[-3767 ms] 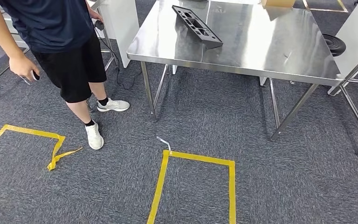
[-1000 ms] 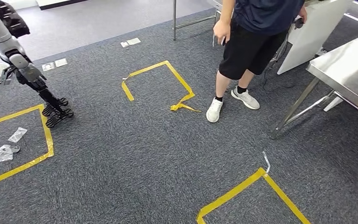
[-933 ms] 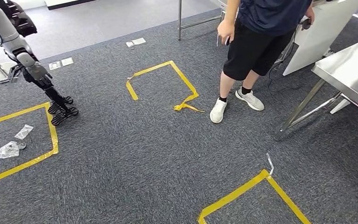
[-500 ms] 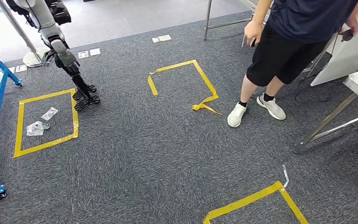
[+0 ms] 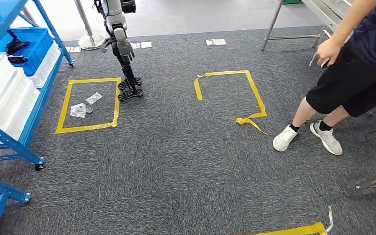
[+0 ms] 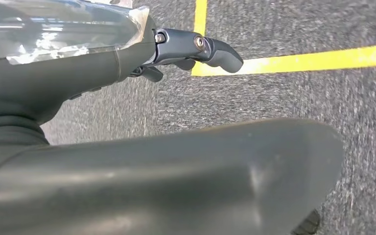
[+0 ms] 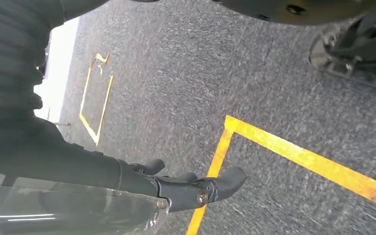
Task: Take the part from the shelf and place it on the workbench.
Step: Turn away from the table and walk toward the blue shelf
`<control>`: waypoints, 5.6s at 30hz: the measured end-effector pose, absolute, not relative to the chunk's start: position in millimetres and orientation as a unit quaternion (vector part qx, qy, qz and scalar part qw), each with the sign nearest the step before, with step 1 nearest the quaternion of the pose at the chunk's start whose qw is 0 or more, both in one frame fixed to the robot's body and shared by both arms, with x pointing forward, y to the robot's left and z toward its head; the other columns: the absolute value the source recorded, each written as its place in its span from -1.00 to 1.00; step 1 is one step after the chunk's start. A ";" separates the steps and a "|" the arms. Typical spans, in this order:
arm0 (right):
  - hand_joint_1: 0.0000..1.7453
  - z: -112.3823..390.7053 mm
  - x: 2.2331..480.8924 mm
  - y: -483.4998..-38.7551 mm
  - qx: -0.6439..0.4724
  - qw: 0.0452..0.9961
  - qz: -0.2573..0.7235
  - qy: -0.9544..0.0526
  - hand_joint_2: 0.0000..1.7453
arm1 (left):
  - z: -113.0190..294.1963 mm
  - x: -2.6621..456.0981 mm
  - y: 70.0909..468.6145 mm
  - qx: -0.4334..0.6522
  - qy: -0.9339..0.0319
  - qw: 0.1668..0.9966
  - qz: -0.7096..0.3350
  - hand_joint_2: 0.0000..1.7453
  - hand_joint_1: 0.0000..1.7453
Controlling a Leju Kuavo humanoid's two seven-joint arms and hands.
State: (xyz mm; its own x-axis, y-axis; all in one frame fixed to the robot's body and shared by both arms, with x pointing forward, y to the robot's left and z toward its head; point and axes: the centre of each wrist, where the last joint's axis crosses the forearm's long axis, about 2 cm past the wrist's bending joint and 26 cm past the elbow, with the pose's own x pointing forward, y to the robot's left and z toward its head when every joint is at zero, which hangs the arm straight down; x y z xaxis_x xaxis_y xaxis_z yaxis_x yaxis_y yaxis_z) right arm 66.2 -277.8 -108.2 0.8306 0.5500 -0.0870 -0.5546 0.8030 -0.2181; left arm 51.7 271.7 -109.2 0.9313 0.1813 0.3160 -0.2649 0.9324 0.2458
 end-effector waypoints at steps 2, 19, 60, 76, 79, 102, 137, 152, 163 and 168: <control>-1.00 -108.3 65.9 -278.8 -0.119 0.950 0.290 0.010 1.00 | -109.1 52.1 271.8 0.143 -0.146 0.972 0.114 -1.00 -1.00; -1.00 -109.1 59.3 -277.7 -0.122 0.957 0.264 0.007 1.00 | -108.9 55.7 271.7 0.121 -0.151 0.977 0.086 -1.00 -1.00; -1.00 -109.9 54.0 -280.8 -0.125 0.958 0.257 0.004 1.00 | -108.9 57.8 275.6 0.106 -0.152 0.981 0.057 -1.00 -1.00; -1.00 -109.8 54.6 -278.1 -0.119 0.959 0.257 0.004 1.00 | -109.2 55.5 276.5 0.111 -0.143 0.982 0.051 -1.00 -1.00; -1.00 -109.7 55.1 -276.5 -0.117 0.959 0.258 0.007 1.00 | -108.6 60.1 276.2 0.106 -0.143 0.983 0.047 -1.00 -1.00; -1.00 -109.9 53.6 -275.6 -0.113 0.959 0.259 0.011 1.00 | -109.3 56.6 275.3 0.086 -0.140 0.986 0.041 -1.00 -1.00; -1.00 -109.6 55.5 -275.5 -0.116 0.959 0.258 0.004 -1.00 | -109.3 54.4 272.6 0.100 -0.141 0.984 0.044 -1.00 -1.00; -1.00 -109.9 53.9 -277.6 -0.116 0.959 0.257 0.000 -1.00 | -108.8 56.9 269.4 0.099 -0.151 0.982 0.050 -1.00 -1.00; -1.00 -109.6 55.3 -274.8 -0.113 0.959 0.259 -0.007 -1.00 | -108.8 56.6 268.9 0.106 -0.154 0.981 0.048 -1.00 -1.00; -1.00 -109.6 55.4 -274.1 -0.112 0.959 0.259 -0.010 -1.00 | -108.8 56.5 269.2 0.107 -0.154 0.981 0.048 -1.00 -1.00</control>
State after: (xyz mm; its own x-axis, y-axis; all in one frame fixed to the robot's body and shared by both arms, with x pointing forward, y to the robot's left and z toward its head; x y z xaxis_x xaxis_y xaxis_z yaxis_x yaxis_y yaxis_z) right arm 55.4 -274.1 -109.6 0.8659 0.4986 -0.0395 -0.4944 0.8412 -0.2193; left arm 56.5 269.2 -108.8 0.9482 0.0621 0.3116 -0.1278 0.9724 0.1953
